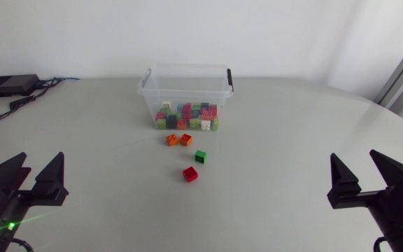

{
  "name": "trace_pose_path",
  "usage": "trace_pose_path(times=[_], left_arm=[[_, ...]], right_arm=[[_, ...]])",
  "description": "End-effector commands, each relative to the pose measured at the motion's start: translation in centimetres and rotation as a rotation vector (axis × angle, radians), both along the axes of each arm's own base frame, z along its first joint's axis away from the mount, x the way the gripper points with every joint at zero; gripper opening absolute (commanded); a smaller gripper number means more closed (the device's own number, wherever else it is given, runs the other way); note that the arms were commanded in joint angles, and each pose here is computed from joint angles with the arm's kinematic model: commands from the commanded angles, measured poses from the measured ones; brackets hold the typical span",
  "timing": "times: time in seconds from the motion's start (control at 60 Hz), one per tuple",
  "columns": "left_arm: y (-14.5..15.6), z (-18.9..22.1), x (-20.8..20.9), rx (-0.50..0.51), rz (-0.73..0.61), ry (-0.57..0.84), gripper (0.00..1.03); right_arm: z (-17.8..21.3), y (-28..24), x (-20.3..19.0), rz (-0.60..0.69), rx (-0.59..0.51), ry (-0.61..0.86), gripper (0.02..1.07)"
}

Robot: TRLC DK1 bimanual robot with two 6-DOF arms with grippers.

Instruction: Place the duplo bricks in the container

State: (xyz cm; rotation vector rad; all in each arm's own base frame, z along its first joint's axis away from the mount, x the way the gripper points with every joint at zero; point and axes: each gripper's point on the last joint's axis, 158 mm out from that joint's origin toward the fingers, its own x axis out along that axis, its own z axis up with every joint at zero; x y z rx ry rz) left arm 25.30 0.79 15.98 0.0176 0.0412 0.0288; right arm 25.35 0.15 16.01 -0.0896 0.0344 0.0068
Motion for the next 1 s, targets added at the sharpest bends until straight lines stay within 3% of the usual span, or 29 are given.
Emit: trace_pose_path(times=[0.0, 0.333, 0.6, 0.983], left_arm=[[-0.2, -0.7, 0.0, -0.022, -0.005, 0.009, 0.99], [-0.2, -0.5, 0.0, -0.026, -0.005, 0.001, 0.99], [-0.4, 1.3, 0.0, -0.031, -0.014, -0.005, 0.97], [-3.4, 3.5, 4.7, -0.044, -0.111, 0.196, 0.97]], right_arm=[[-1.1, 0.3, 0.1, 0.013, 0.011, 0.022, 1.03], [-1.1, 0.4, 0.1, 0.015, 0.009, 0.019, 1.03], [1.4, 0.5, -0.2, 0.023, 0.007, -0.021, 1.03], [3.8, 1.0, 2.1, 0.047, 0.008, 0.096, 1.03]])
